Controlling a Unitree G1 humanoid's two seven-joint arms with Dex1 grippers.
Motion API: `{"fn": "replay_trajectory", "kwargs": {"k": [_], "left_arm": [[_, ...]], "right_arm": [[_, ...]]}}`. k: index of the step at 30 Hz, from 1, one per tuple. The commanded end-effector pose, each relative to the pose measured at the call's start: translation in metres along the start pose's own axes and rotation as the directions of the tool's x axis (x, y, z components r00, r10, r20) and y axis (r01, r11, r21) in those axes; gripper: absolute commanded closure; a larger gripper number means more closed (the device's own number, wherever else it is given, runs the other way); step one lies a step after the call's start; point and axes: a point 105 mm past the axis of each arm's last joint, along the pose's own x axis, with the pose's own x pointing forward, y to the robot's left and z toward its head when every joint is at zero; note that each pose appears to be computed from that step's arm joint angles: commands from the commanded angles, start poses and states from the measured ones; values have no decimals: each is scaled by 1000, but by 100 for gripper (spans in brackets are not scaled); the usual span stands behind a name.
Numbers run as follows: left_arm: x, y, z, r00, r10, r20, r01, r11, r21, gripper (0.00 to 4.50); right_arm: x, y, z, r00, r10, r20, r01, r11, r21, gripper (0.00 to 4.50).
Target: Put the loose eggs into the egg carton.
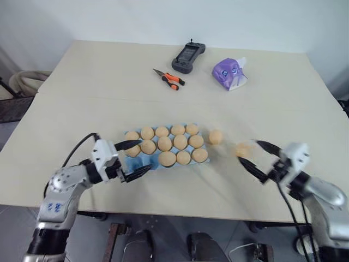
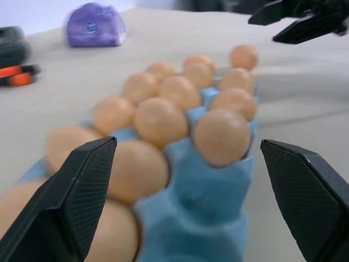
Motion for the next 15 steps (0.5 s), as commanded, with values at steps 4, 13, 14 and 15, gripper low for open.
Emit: {"fn": "replay_trajectory", "kwargs": {"k": [4, 13, 14, 15], "left_arm": [[20, -2, 1, 993, -118, 19, 117, 993, 34, 0], [18, 1, 2, 994, -100, 34, 99, 995, 29, 0], [17, 1, 2, 995, -92, 34, 91, 995, 29, 0], [16, 0, 2, 996, -85, 33, 84, 996, 30, 0]], "right_arm": [[-32, -11, -26, 987, -157, -34, 157, 988, -11, 3], [4, 9, -17, 1000, -19, -16, 20, 999, 47, 3], [11, 9, -13, 1000, 1, -10, 0, 999, 51, 3], [19, 9, -10, 1000, 22, -5, -22, 998, 63, 3]]}}
